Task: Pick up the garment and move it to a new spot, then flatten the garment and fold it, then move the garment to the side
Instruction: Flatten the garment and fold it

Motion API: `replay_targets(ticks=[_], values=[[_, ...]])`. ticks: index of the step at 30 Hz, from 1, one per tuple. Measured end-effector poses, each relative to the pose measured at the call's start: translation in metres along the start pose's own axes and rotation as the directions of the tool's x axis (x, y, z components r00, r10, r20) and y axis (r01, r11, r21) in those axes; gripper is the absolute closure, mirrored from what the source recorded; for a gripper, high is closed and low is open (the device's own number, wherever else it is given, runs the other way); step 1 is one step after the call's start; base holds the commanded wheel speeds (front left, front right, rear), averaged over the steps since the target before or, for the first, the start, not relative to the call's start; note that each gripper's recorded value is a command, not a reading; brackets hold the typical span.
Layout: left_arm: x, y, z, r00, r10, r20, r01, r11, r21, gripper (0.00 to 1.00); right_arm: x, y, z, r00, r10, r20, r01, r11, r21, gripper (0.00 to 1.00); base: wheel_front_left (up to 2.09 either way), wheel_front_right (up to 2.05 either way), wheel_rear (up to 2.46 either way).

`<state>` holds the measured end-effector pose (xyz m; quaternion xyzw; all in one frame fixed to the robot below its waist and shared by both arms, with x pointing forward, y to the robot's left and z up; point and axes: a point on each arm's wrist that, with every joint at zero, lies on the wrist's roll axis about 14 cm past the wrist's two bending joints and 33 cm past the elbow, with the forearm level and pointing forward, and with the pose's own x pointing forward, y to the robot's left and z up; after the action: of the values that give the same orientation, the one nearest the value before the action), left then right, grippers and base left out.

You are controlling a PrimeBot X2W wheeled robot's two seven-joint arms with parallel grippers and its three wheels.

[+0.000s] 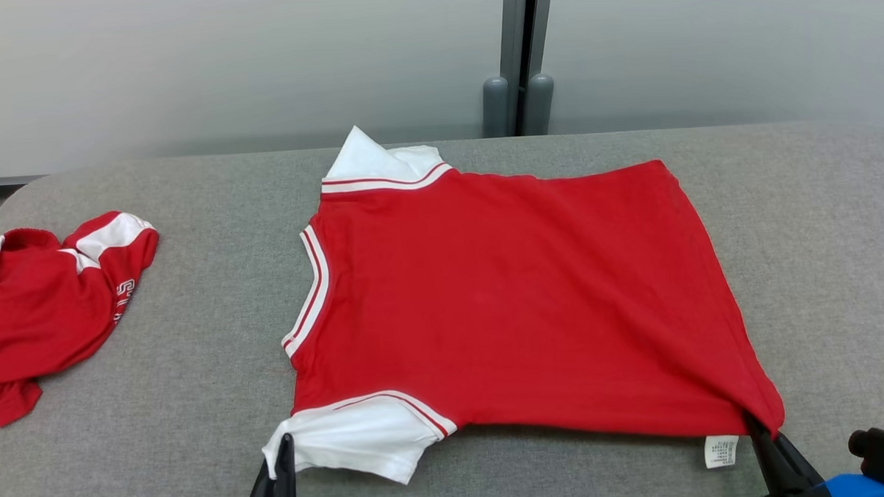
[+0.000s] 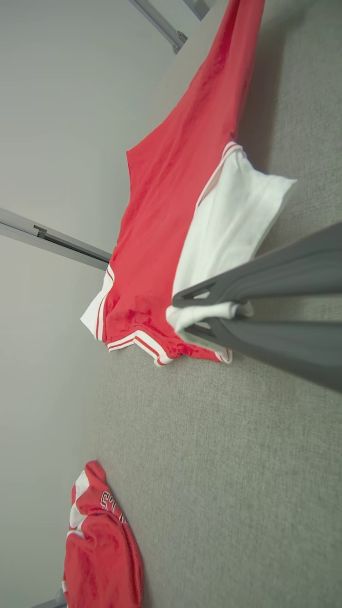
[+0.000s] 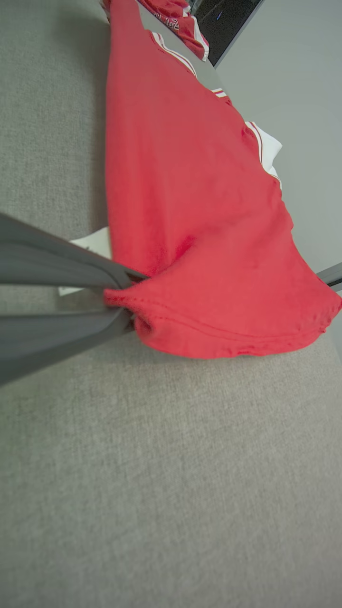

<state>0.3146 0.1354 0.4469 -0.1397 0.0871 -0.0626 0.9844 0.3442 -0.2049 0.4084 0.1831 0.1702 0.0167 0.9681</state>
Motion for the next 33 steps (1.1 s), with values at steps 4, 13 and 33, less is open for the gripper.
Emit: replay_targets(ticks=[4,13,33], values=[[-0.006,-0.007,-0.003,1.0,-0.017,-0.014,0.017,1.0,-0.002,1.0,-0.01,0.005,0.006,1.0,-0.006,0.003,0.006,1.0,0.008,1.0,0.0,0.0,0.0],[0.009,-0.015,0.013,0.996,-0.081,0.026,0.08,0.996,0.048,1.0,-0.014,0.019,0.026,1.0,0.006,0.01,-0.006,1.0,0.0,1.0,0.0,0.0,0.0],[0.081,-0.018,0.025,0.982,-0.189,0.013,0.184,0.97,0.157,1.0,0.027,0.022,0.029,0.995,0.006,-0.095,-0.009,1.0,-0.029,1.0,0.0,0.0,0.0]])
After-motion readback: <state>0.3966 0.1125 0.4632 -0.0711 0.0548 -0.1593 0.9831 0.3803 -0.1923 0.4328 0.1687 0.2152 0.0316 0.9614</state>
